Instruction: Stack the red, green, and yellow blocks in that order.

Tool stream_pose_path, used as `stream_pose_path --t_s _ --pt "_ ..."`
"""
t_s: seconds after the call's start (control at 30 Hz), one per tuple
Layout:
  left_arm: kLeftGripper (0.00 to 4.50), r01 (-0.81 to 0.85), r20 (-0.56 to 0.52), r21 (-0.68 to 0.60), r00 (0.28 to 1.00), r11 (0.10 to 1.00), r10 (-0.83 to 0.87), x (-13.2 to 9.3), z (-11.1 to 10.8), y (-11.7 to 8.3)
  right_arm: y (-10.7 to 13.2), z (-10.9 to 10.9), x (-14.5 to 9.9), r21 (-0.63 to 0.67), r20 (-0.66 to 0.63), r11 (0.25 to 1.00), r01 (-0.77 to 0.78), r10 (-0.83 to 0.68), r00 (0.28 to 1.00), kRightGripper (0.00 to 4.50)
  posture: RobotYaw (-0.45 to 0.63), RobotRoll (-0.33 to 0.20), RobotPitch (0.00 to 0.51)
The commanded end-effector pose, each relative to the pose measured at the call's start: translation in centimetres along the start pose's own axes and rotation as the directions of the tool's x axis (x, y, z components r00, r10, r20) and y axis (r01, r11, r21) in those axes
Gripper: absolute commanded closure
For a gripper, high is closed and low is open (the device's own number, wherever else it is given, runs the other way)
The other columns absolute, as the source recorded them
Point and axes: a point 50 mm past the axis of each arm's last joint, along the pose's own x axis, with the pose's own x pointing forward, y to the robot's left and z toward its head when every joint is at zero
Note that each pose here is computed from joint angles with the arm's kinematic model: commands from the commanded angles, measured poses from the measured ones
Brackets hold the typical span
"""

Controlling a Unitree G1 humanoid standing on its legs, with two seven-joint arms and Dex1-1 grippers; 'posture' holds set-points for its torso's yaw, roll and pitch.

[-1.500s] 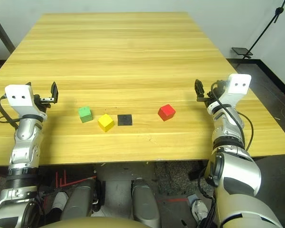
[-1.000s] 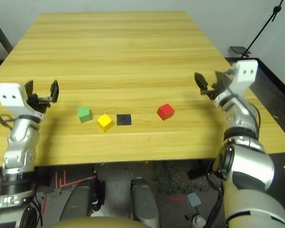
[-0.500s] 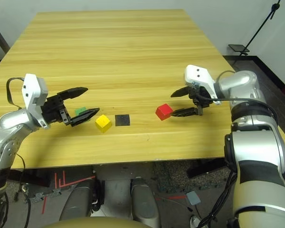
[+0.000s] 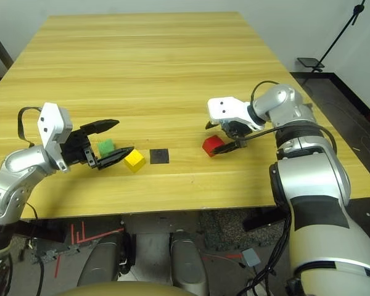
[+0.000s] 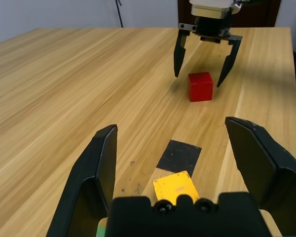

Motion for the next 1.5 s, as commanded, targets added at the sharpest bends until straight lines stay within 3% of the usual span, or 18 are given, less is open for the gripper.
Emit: stream_pose_path --t_s 0.03,0.13,0.23,0.33,0.4,0.57,0.73,0.93,1.1,1.5 --pt "0.05 -0.016 -0.017 -0.006 1.000 1.000 0.016 -0.3 -0.1 -0.4 0.1 -0.1 0.5 -0.020 -0.035 1.000 -0.018 0.017 0.999 0.00 0.38 -0.197 0.062" --pt "0.02 -0.027 -0.014 -0.016 1.000 1.000 0.027 -0.3 -0.2 -0.6 0.1 -0.1 1.2 -0.045 -0.075 0.999 -0.010 0.006 0.997 0.18 0.40 -0.197 0.070" --pt "0.00 -0.038 -0.011 -0.020 0.999 0.999 0.038 -0.3 -0.1 -0.7 -0.1 -0.1 2.0 -0.068 -0.107 0.997 0.023 -0.030 0.994 0.95 0.41 -0.195 0.076" --pt "0.00 -0.044 -0.012 -0.017 0.999 0.999 0.043 -0.2 0.0 -0.6 -0.3 0.1 2.4 -0.085 -0.118 0.995 0.045 -0.055 0.992 2.09 0.41 -0.193 0.079" --pt "0.00 -0.048 -0.019 -0.015 0.999 0.999 0.047 -0.3 0.1 -0.5 -0.5 0.5 2.3 -0.078 -0.099 0.996 0.047 -0.054 0.994 2.45 0.41 -0.194 0.080" --pt "0.00 -0.052 -0.031 -0.007 0.998 0.999 0.052 -0.2 0.3 -0.2 -1.9 3.6 2.0 0.048 0.084 0.999 0.000 -0.004 0.996 2.45 0.40 -0.205 0.078" --pt "0.00 -0.031 -0.047 -0.027 0.998 0.999 0.030 0.6 0.4 -0.2 -2.2 7.8 3.4 0.059 0.112 0.994 -0.094 0.087 0.990 2.45 0.38 -0.209 0.079" --pt "0.00 -0.006 -0.082 -0.056 0.997 0.998 0.001 1.5 0.3 -0.5 -0.3 11.6 5.3 0.105 0.120 0.990 -0.091 0.078 0.990 2.45 0.38 -0.218 0.079" --pt "0.00 -0.012 -0.095 -0.064 0.995 0.998 0.006 1.9 0.4 -0.5 0.2 12.4 7.0 0.137 0.044 0.989 -0.049 0.044 0.998 2.45 0.40 -0.225 0.087" --pt "0.00 -0.051 -0.102 -0.083 0.994 0.995 0.042 1.7 0.5 -1.3 0.1 12.7 8.1 0.107 0.038 0.993 -0.044 0.040 0.998 2.45 0.44 -0.235 0.105"
